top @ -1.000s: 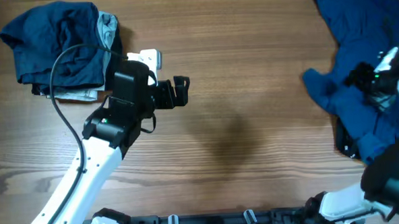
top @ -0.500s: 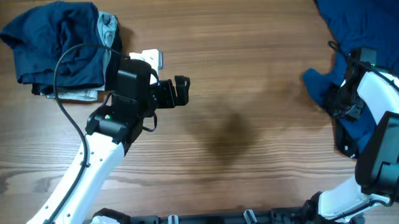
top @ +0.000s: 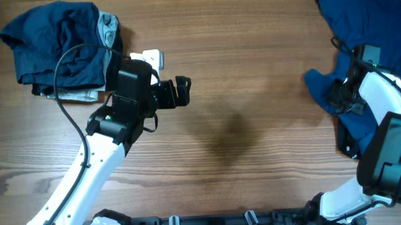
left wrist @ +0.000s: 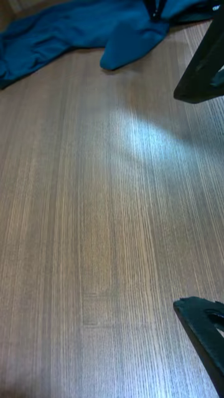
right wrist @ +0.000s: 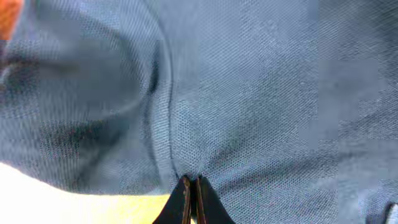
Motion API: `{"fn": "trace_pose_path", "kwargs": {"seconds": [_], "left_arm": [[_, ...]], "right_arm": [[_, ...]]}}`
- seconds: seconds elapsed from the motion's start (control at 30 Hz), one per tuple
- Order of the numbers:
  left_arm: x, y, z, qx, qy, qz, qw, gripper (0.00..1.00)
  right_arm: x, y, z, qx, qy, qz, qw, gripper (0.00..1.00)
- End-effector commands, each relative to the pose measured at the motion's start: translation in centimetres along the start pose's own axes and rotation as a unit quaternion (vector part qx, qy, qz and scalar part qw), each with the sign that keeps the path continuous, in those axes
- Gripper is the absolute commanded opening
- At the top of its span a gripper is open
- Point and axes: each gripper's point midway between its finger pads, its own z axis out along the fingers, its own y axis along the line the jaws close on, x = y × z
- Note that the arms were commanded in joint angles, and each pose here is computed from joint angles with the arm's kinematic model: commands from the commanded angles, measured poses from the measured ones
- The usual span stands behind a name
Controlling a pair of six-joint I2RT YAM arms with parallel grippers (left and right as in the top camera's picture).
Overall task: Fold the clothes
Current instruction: 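Lift the teal shirt with the right gripper and drag it leftward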
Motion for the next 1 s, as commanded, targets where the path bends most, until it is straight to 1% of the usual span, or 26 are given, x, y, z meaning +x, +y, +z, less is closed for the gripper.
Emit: {"fn": "trace_pose_path", "kwargs": {"seconds": [0.0, 0.03, 0.1, 0.17, 0.3, 0.37, 0.4, 0.47, 0.5, 0.57, 0.63, 0.67, 0.73, 0.83, 0.9, 0.97], "left_arm": [[-0.9, -0.3, -0.2, -0.001, -0.012, -0.002, 1.0, 0.99], [-0.9, -0.3, -0.2, -0.001, -0.012, -0.002, 1.0, 0.99], [-1.0, -0.3, -0.2, -0.001, -0.012, -0.002, 1.0, 1.0], [-0.9, -0.3, -0.2, -0.001, -0.012, -0.002, 1.0, 0.99], [-0.9, -0.3, -0.2, -0.001, -0.012, -0.002, 1.0, 0.99], [-0.9, -0.3, -0.2, -0.001, -0.012, -0.002, 1.0, 1.0], [-0.9, -0.3, -0.2, -0.001, -0.012, -0.002, 1.0, 0.99], [-0.9, -0.3, -0.2, -0.001, -0.011, -0.002, 1.0, 1.0], [-0.9, -0.3, -0.2, -0.001, -0.012, -0.002, 1.0, 1.0], [-0.9, -0.3, -0.2, -0.001, -0.011, -0.002, 1.0, 1.0], [-0.9, -0.3, -0.2, -0.001, -0.012, -0.002, 1.0, 1.0], [-0.9, -0.3, -0.2, -0.001, -0.012, -0.002, 1.0, 1.0], [-0.9, -0.3, -0.2, -0.001, -0.012, -0.002, 1.0, 1.0], [-0.9, -0.2, -0.2, -0.002, -0.012, -0.003, 1.0, 1.0], [-1.0, 0.0, -0.1, -0.008, -0.013, -0.003, 1.0, 1.0], [-0.9, 0.4, 0.2, -0.019, -0.011, -0.004, 1.0, 1.0]], "right_arm": [[-1.9, 4.5, -4.2, -0.086, -0.028, -0.082, 0.992, 0.04], [-2.7, 6.3, -6.4, -0.119, -0.049, -0.105, 0.986, 0.04], [-4.6, 10.9, -13.6, -0.185, -0.119, -0.155, 0.963, 0.04], [-5.1, 14.2, -18.7, -0.21, -0.17, -0.193, 0.943, 0.04], [-3.9, 20.6, -25.3, -0.265, -0.225, -0.231, 0.909, 0.04], [-2.5, 23.6, -26.7, -0.279, -0.243, -0.244, 0.896, 0.04], [-2.4, 23.6, -26.6, -0.258, -0.25, -0.232, 0.904, 0.05], [-3.0, 21.7, -25.6, -0.194, -0.258, -0.21, 0.923, 0.05], [-3.3, 20.3, -24.8, -0.169, -0.249, -0.202, 0.932, 0.22], [-3.4, 18.4, -23.7, -0.147, -0.229, -0.196, 0.942, 0.5], [-3.2, 15.7, -20.7, -0.11, -0.18, -0.191, 0.959, 0.68], [-2.5, 14.4, -18.4, -0.087, -0.137, -0.189, 0.968, 0.72], [-1.8, 13.0, -15.6, -0.06, -0.086, -0.186, 0.977, 0.79], [-0.7, 11.3, -11.8, -0.03, -0.026, -0.179, 0.983, 0.82], [-0.7, 9.7, -9.5, 0.006, -0.01, -0.167, 0.986, 0.82], [-1.1, 8.0, -8.1, 0.038, -0.01, -0.139, 0.989, 0.81]]}}
